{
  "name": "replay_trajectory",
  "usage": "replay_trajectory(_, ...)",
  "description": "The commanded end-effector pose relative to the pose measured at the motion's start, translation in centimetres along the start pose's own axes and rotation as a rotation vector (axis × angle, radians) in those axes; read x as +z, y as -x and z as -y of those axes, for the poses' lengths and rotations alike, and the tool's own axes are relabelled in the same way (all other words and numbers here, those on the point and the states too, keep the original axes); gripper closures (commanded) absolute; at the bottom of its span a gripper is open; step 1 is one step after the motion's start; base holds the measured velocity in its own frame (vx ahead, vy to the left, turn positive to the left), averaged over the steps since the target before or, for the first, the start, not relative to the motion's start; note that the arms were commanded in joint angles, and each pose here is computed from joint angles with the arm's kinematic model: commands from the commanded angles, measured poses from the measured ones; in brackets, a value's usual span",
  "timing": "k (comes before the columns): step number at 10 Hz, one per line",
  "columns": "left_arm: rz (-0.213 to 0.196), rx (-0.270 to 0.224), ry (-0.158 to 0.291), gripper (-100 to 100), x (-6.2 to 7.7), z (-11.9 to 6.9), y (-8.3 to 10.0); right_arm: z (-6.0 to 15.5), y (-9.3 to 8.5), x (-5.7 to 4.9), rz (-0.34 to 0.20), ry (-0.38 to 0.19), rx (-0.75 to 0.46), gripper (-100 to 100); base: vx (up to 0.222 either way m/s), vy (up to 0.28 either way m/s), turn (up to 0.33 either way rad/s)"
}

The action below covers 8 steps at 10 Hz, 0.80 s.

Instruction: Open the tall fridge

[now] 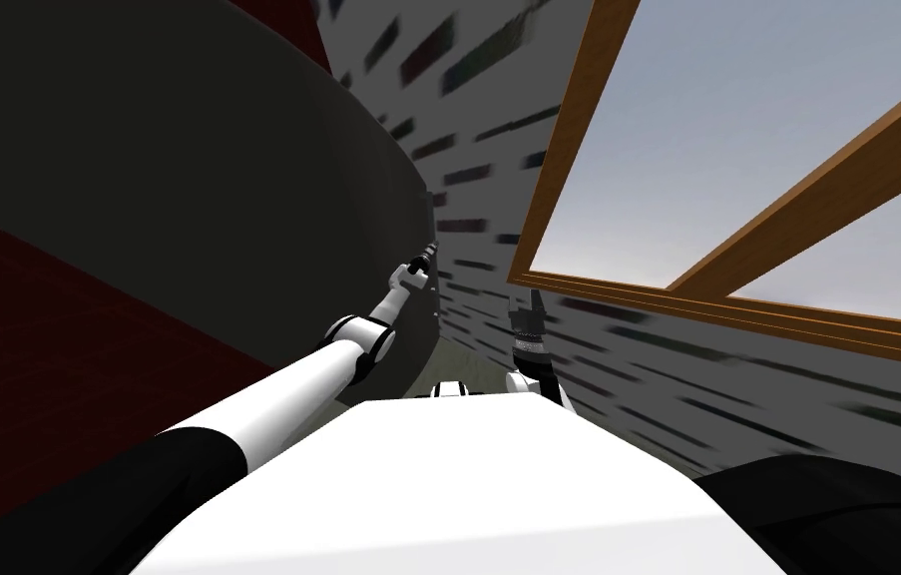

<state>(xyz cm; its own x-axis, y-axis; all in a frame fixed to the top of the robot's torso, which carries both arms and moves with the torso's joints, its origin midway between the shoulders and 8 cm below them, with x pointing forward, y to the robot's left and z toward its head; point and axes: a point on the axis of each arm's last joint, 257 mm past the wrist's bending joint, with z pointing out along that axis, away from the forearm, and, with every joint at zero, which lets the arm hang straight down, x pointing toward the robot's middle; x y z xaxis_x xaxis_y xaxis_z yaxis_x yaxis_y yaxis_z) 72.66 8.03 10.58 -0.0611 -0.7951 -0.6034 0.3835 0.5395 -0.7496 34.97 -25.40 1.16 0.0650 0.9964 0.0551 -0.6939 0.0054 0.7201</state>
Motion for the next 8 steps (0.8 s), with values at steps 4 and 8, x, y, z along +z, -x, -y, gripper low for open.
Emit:
replay_trajectory(4, -0.035, 0.05, 0.158, -100, 1.6, -3.6, -0.3, 0.0, 0.0, 0.0, 0.0, 0.0, 0.0, 0, 0.03, -0.025, -0.03)
replay_trajectory(8, -0.04, 0.101, 0.295, -100, 2.0, -7.0, 1.2, 0.0, 0.0, 0.0, 0.0, 0.0, 0.0, 0, 0.046, -0.038, -0.037)
